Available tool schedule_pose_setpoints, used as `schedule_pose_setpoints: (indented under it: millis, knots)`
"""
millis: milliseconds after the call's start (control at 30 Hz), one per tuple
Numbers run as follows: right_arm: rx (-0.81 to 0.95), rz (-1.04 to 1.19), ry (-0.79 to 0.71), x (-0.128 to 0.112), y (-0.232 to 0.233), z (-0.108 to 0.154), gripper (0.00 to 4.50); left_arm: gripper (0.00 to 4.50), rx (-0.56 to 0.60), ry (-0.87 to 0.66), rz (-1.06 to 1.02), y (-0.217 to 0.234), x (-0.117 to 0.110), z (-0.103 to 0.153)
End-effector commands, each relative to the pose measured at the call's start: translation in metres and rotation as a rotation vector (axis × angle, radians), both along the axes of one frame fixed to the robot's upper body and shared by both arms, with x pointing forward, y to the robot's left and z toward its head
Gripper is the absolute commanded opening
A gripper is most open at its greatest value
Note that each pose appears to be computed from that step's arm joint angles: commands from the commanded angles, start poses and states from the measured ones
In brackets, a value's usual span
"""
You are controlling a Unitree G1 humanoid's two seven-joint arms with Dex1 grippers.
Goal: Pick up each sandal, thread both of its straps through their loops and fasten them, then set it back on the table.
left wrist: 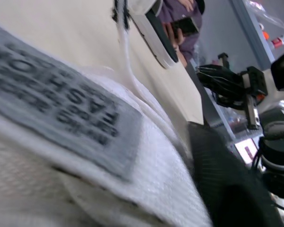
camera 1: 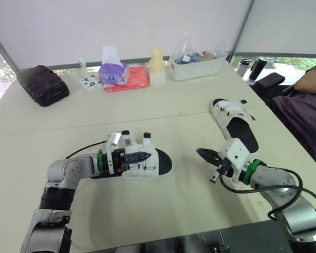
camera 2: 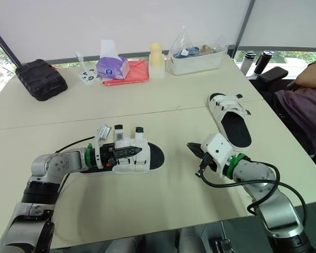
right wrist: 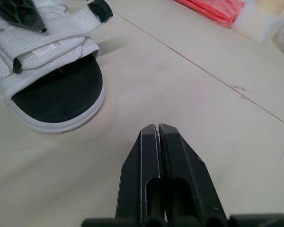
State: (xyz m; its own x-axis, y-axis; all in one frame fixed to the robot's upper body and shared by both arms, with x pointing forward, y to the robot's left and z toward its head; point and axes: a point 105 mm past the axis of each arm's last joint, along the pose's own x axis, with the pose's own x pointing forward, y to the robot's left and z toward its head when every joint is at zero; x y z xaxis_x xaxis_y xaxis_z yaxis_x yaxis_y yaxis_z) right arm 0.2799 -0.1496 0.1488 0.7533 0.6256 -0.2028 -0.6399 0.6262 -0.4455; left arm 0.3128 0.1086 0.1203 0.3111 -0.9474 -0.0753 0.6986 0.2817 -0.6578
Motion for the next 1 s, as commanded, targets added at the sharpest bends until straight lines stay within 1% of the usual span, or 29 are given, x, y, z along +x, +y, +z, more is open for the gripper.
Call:
schedule_pose_setpoints:
  millis: [33,67,100,233,300,333,400,467,533,567,600,667,767,833,867,933,1000]
  knots:
    - [0.019,-0.012,-0.057,-0.002,0.001,0.012,0.00,0.02,-0.019,-0.039,0.001,-0.005,0.001,0.014]
    - [0.027,-0.019,-0.056,-0.001,0.001,0.011,0.00,0.02,-0.044,-0.069,0.012,-0.009,0.003,0.024]
    - [0.035,-0.025,-0.054,0.000,0.001,0.011,0.00,0.02,-0.057,-0.121,0.060,-0.013,0.011,0.035]
    - [0.070,-0.034,-0.048,0.003,0.005,0.008,0.00,0.02,-0.223,-0.243,0.370,-0.016,0.058,0.086]
    - [0.079,-0.011,-0.043,0.005,0.012,0.007,0.00,0.02,-0.292,-0.214,0.531,-0.011,0.084,0.098]
    - [0.078,0.008,-0.044,0.006,0.016,0.008,0.00,0.02,-0.304,-0.194,0.589,-0.012,0.095,0.099]
    - [0.075,0.038,-0.048,0.009,0.022,0.010,0.00,0.02,-0.291,-0.163,0.680,-0.016,0.111,0.093]
    - [0.061,0.054,-0.054,0.012,0.022,0.011,0.00,0.02,-0.283,-0.133,0.806,-0.012,0.125,0.085]
    - [0.053,0.060,-0.062,0.016,0.022,0.013,0.00,0.02,-0.282,-0.089,0.967,-0.003,0.134,0.074]
    - [0.052,0.062,-0.066,0.018,0.022,0.014,0.00,0.02,-0.281,-0.082,1.025,0.000,0.136,0.071]
    - [0.055,0.063,-0.069,0.020,0.022,0.014,0.00,0.02,-0.307,-0.047,1.091,0.004,0.137,0.065]
    - [0.060,0.068,-0.070,0.022,0.024,0.014,0.00,0.02,-0.388,-0.003,1.189,0.009,0.137,0.059]
    - [0.066,0.091,-0.064,0.020,0.031,0.011,0.00,0.02,-0.445,0.052,1.209,-0.001,0.137,0.048]
    - [0.067,0.098,-0.063,0.020,0.033,0.011,0.00,0.02,-0.452,0.083,1.217,-0.002,0.138,0.040]
    - [0.066,0.098,-0.064,0.020,0.033,0.011,0.00,0.90,-0.444,0.093,1.218,-0.002,0.138,0.036]
    - [0.064,0.095,-0.065,0.020,0.032,0.011,0.00,1.72,-0.428,0.114,1.222,0.000,0.137,0.028]
    - [0.064,0.092,-0.065,0.021,0.031,0.011,0.00,2.77,-0.405,0.111,1.227,0.003,0.136,0.025]
